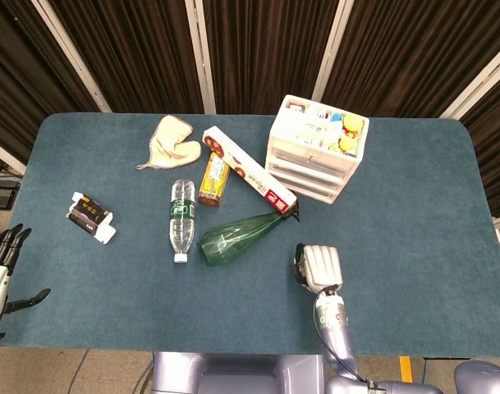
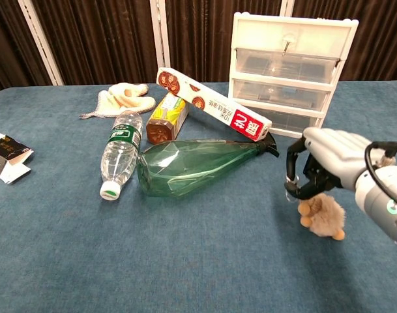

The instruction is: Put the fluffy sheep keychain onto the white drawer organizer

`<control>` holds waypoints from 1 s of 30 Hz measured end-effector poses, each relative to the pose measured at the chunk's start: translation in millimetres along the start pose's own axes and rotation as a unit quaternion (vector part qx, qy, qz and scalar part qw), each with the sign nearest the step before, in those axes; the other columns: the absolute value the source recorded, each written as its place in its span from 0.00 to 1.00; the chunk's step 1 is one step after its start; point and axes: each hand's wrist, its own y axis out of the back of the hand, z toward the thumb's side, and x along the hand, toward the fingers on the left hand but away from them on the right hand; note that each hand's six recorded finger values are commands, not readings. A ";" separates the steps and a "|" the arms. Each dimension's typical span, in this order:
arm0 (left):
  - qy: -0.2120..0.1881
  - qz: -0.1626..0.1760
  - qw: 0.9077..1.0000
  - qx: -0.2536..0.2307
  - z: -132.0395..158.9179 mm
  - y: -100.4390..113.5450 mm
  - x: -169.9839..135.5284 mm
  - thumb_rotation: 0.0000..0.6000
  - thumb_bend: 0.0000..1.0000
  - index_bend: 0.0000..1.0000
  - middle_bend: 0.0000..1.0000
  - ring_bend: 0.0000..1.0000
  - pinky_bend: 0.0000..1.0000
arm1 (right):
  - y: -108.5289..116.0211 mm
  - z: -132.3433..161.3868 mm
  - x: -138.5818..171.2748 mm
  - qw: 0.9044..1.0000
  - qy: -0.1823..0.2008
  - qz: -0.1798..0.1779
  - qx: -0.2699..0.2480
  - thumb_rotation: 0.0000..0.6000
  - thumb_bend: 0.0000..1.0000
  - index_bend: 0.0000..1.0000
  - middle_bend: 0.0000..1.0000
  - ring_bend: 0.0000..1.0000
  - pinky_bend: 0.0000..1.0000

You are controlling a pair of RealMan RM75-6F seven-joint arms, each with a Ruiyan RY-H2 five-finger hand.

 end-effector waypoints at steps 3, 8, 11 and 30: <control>0.000 0.001 1.000 0.000 0.0 0.0 0.1 1.00 0.08 0.00 0.00 0.00 0.00 | 13.6 -0.9 -4.8 1.000 -0.001 -0.019 -0.013 1.00 0.38 0.59 1.00 1.00 0.90; 0.001 0.001 1.000 0.000 0.1 -0.5 0.4 1.00 0.08 0.00 0.00 0.00 0.00 | 45.8 -3.9 -17.4 0.998 -0.007 -0.060 -0.033 1.00 0.38 0.59 1.00 1.00 0.90; 0.001 0.001 1.000 -0.001 0.4 -0.7 0.3 1.00 0.08 0.00 0.00 0.00 0.00 | 66.5 -5.8 -25.6 0.996 -0.008 -0.081 -0.041 1.00 0.38 0.59 1.00 1.00 0.90; 0.001 0.003 1.000 -0.004 1.8 -0.4 0.5 1.00 0.08 0.00 0.00 0.00 0.00 | 96.8 3.8 -52.6 0.992 0.002 -0.118 -0.045 1.00 0.38 0.59 1.00 1.00 0.90</control>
